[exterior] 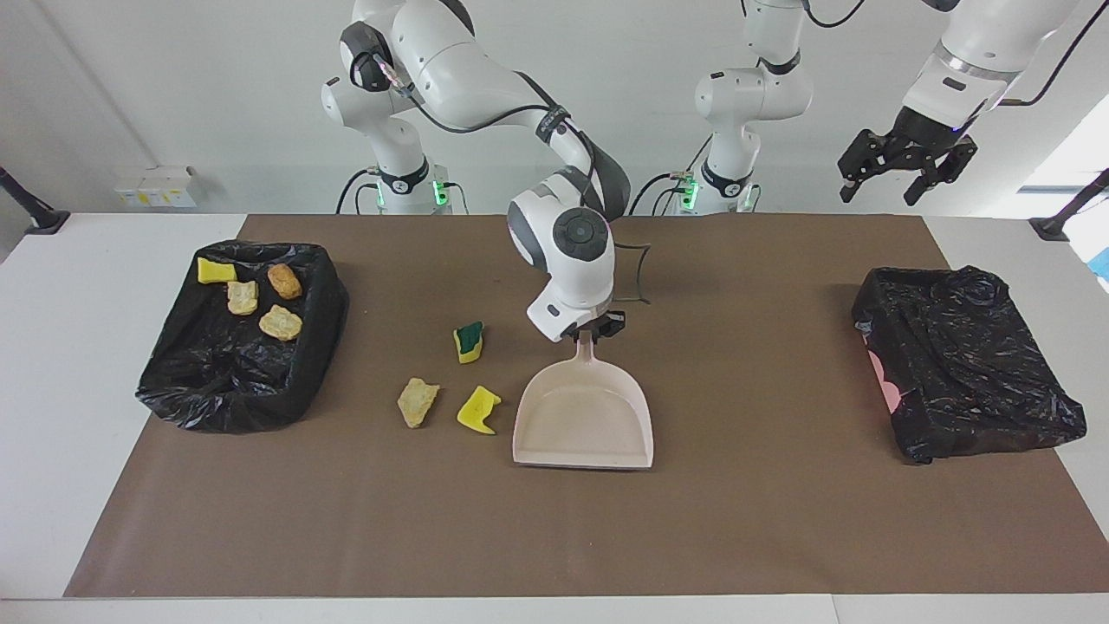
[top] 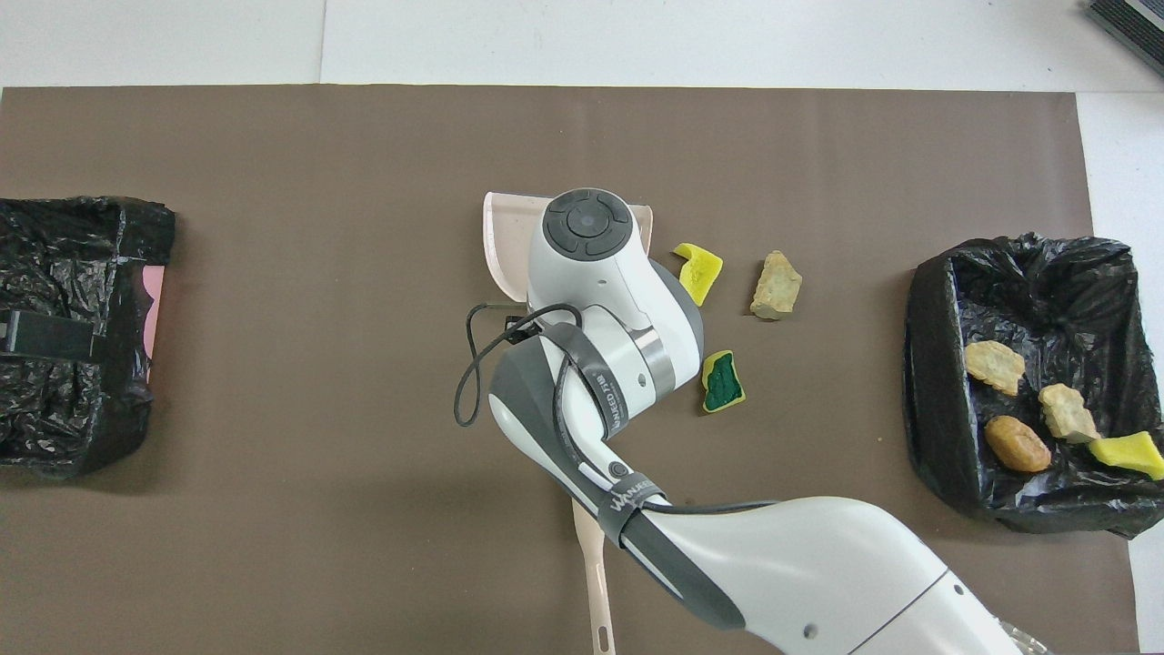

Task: Sweep and dump trash in bin
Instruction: 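Set the dustpan down and release it with the right gripper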

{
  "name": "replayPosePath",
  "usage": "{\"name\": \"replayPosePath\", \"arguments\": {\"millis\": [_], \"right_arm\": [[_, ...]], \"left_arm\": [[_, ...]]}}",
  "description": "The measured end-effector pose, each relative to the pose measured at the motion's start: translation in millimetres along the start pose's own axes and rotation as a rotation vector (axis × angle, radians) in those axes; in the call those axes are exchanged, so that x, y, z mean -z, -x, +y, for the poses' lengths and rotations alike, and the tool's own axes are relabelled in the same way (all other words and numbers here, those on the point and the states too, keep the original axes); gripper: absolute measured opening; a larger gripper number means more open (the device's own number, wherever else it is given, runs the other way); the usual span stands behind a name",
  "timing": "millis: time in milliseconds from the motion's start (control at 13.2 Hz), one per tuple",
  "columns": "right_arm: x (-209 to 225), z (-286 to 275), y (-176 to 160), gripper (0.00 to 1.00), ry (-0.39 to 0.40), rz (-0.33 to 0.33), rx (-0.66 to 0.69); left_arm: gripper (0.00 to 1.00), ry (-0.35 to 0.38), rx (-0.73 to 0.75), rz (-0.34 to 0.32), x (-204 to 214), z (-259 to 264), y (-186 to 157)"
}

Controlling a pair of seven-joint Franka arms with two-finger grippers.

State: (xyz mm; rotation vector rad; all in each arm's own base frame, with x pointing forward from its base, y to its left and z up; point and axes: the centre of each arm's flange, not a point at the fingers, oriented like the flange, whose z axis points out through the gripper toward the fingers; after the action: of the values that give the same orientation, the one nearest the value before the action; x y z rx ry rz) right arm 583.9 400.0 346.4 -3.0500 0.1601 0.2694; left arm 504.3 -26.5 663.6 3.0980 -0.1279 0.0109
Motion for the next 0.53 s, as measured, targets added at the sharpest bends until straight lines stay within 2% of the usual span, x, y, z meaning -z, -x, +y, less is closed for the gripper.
{"name": "replayPosePath", "arguments": {"millis": [152,379,455,531], "right_arm": [[5,0,0,0.54,0.000,-0.002,0.000],[9,1,15,0.93,0.024,-0.030,0.011],[13,4,23,1.00,0.033,-0.040,0.013],[18,8,34,1.00,0.041,-0.046,0.018]], "left_arm": [[1.00,0.000,0.000,0.000,0,0,0],[1.00,0.000,0.000,0.000,0,0,0],[1.00,0.000,0.000,0.000,0,0,0],[1.00,0.000,0.000,0.000,0,0,0]]}}
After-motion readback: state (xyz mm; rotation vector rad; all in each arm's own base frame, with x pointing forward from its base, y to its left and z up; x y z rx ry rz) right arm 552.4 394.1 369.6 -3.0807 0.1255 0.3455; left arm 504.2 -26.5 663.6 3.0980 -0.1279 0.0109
